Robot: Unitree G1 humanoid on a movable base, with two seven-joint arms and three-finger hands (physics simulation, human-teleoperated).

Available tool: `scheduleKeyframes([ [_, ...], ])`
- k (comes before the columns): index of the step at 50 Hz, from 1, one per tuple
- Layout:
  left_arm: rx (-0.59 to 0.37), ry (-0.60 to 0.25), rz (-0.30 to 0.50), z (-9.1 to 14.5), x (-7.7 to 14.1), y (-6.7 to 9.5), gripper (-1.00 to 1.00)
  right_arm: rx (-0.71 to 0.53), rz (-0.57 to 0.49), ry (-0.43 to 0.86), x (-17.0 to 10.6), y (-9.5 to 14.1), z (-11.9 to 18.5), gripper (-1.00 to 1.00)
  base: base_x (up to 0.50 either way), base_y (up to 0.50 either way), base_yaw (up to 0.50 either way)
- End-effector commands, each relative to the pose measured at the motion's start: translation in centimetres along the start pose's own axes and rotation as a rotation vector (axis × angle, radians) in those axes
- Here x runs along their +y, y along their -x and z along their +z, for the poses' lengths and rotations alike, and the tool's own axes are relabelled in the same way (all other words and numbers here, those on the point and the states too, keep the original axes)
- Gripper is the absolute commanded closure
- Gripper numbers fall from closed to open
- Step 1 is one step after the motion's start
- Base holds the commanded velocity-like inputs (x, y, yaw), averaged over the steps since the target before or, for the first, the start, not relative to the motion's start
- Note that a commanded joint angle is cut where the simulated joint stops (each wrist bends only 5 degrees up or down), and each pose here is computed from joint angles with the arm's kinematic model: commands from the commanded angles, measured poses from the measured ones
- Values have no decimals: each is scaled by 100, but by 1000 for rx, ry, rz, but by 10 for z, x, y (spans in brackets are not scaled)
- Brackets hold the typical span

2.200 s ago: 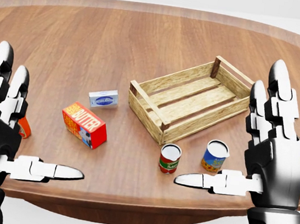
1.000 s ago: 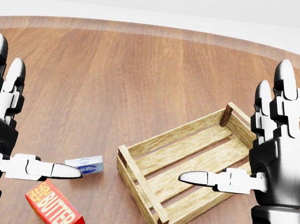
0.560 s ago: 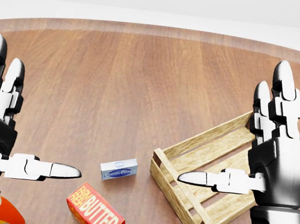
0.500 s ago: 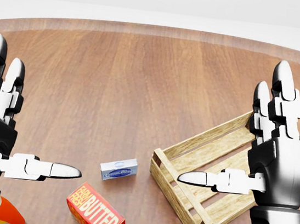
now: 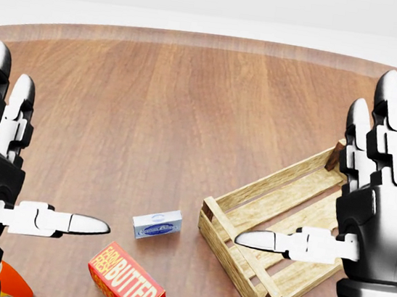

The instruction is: Pick up the tomato sauce, and put it in the wooden tray.

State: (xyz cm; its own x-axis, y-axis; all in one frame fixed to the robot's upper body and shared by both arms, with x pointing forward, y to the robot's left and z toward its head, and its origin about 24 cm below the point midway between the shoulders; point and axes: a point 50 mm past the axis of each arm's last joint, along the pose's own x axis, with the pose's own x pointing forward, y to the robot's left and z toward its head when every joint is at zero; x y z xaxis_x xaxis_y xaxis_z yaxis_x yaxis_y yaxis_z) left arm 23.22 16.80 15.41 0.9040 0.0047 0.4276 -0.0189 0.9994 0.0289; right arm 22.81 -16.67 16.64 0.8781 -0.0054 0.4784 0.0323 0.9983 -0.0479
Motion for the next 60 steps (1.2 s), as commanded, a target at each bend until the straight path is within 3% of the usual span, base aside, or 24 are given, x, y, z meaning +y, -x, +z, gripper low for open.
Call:
scheduleKeyframes([
  [1,-19,3,4,4,2,-2,-100,-43,-11,34,-1,7,13,-100,0,0,0],
  [26,-67,17,21,13,8,-5,-100,-152,37,245,-5,55,72,-100,0,0,0],
  [47,-61,18,16,13,7,-4,-100,308,88,380,-22,103,40,-100,0,0,0],
  [60,-60,16,15,12,6,-5,-100,470,77,393,-32,125,35,-100,0,0,0],
])
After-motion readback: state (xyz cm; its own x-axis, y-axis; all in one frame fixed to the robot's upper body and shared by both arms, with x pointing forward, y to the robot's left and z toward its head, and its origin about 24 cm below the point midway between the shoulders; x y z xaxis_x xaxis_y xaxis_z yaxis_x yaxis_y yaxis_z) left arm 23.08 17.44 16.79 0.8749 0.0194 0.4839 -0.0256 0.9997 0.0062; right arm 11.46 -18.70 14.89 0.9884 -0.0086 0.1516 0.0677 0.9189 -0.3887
